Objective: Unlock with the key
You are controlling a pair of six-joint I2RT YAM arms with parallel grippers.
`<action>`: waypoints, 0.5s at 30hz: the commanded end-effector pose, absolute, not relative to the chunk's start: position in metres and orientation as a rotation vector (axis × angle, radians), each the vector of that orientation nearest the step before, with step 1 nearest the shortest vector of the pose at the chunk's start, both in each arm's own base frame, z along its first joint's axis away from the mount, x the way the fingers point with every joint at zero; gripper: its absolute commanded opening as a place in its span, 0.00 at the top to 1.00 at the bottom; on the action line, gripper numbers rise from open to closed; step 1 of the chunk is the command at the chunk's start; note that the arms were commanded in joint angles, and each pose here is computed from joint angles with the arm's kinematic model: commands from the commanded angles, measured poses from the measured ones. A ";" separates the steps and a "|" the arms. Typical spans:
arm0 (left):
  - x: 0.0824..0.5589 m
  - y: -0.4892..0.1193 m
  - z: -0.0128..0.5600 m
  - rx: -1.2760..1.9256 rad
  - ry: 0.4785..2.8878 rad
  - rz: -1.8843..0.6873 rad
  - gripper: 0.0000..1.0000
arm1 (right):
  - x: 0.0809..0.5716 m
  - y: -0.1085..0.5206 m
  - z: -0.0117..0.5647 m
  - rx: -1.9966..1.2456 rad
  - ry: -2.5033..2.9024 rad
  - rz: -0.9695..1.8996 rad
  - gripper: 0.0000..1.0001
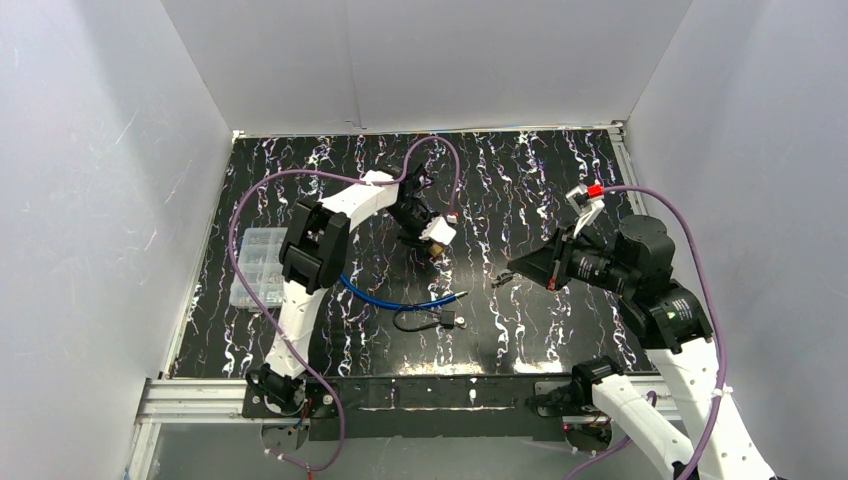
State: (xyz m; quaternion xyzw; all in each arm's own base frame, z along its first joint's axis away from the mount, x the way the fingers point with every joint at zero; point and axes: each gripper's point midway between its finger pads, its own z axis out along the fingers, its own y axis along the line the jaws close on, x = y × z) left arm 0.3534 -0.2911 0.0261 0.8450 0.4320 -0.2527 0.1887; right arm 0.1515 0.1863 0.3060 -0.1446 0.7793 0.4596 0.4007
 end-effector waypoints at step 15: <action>0.312 -0.277 0.039 2.422 1.167 -0.787 1.00 | 0.158 0.189 0.315 -0.372 1.913 1.196 0.99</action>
